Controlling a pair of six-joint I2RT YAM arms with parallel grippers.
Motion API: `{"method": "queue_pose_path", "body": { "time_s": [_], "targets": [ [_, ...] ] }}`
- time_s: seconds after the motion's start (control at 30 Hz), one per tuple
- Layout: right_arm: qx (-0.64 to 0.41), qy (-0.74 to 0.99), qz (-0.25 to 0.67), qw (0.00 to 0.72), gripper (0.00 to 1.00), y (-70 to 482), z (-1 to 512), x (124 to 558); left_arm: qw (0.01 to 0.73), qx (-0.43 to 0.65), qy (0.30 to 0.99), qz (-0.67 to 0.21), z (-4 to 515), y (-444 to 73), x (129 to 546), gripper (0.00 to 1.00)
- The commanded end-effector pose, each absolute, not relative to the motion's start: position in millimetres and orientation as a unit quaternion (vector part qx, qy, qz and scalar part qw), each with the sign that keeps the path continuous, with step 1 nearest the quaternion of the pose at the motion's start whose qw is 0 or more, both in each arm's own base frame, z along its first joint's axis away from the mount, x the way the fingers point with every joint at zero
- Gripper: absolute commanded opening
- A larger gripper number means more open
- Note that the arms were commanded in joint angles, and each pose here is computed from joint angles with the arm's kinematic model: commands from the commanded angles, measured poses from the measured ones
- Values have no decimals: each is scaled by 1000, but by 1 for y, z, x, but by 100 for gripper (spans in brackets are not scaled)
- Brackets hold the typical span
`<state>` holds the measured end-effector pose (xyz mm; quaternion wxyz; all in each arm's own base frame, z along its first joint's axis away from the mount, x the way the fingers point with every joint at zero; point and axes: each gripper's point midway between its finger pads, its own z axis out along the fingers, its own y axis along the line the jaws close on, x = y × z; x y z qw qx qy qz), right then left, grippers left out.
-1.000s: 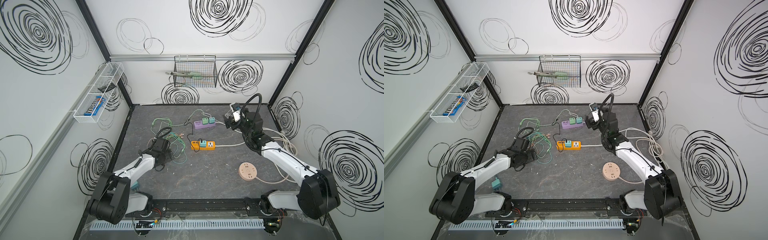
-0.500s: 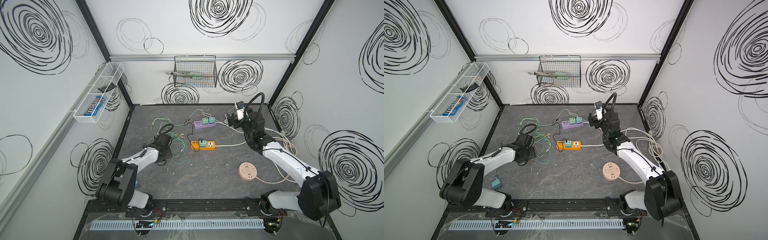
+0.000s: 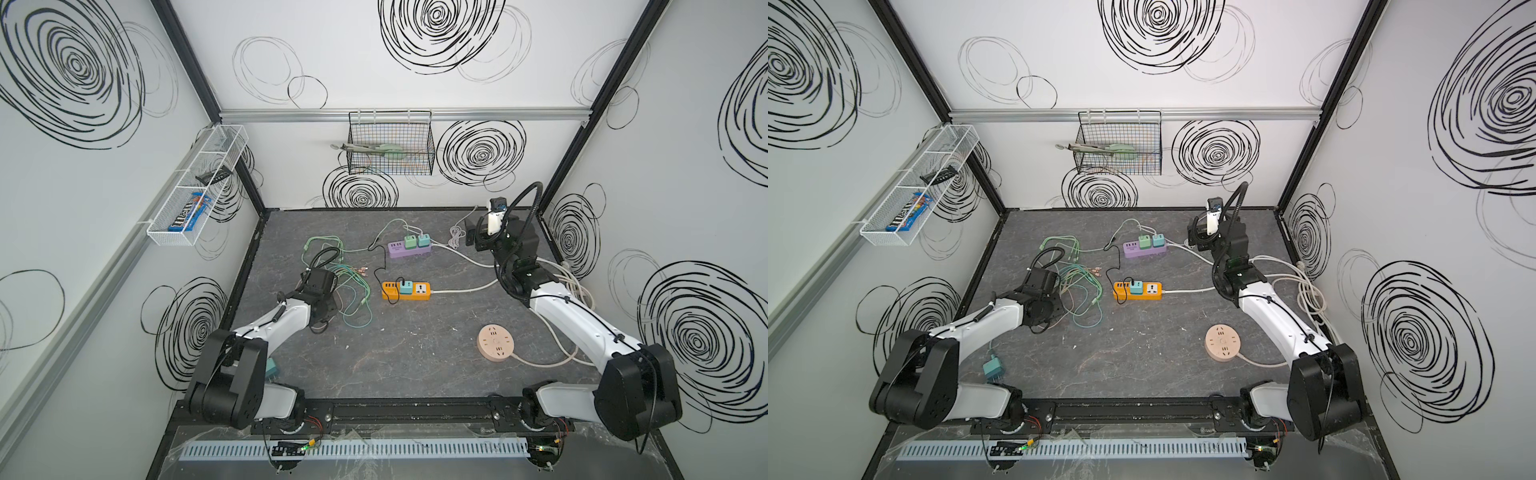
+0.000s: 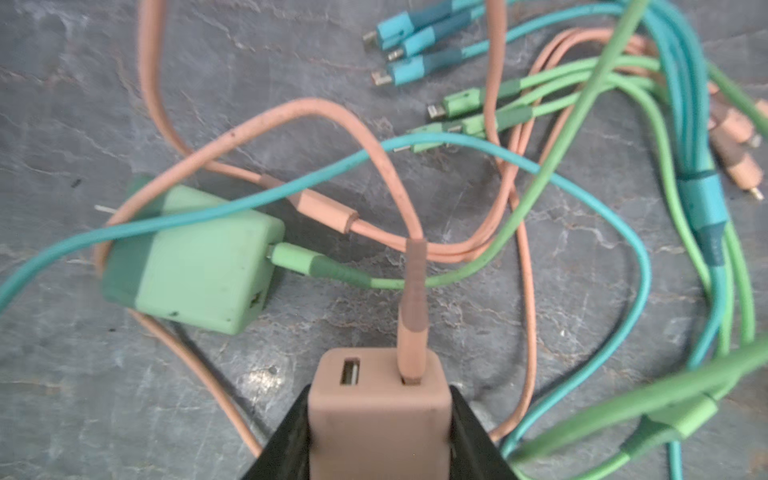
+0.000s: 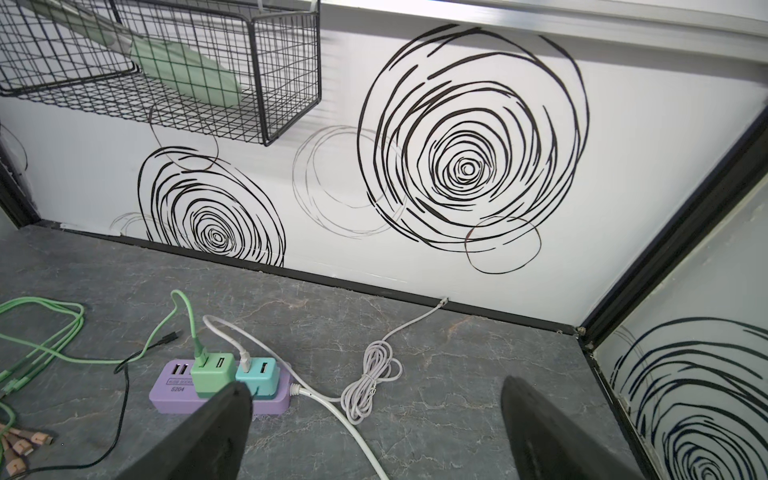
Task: Insert the plug
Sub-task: 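Grasp the pink charger with the left gripper and lift it high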
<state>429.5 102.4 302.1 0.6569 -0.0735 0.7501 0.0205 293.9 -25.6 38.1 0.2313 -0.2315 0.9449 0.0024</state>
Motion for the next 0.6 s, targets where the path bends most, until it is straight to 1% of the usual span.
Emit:
{"method": "queue_pose_path", "body": {
  "time_s": [0.0, 0.07, 0.17, 0.23, 0.33, 0.5, 0.57],
  "targets": [
    [-44, 725, 46, 686, 97, 97, 326, 423, 268, -232, 935, 6, 61, -18, 295, 11],
    [-40, 727, 52, 684, 97, 97, 325, 424, 298, -233, 926, 11, 80, -13, 298, 6],
    [-51, 724, 71, 685, 98, 104, 327, 423, 347, -226, 910, 8, 120, -9, 302, 0],
    [-79, 717, 95, 686, 99, 116, 328, 420, 381, -204, 901, -16, 156, -16, 309, 0],
    [-174, 695, 153, 680, 100, 154, 325, 410, 434, -133, 889, -66, 221, -44, 322, 0],
    [-246, 678, 239, 650, 100, 214, 316, 393, 521, -20, 840, -148, 338, -99, 328, 0],
    [-281, 668, 260, 638, 100, 244, 308, 382, 549, 2, 815, -186, 374, -114, 329, 0]
  ]
}}
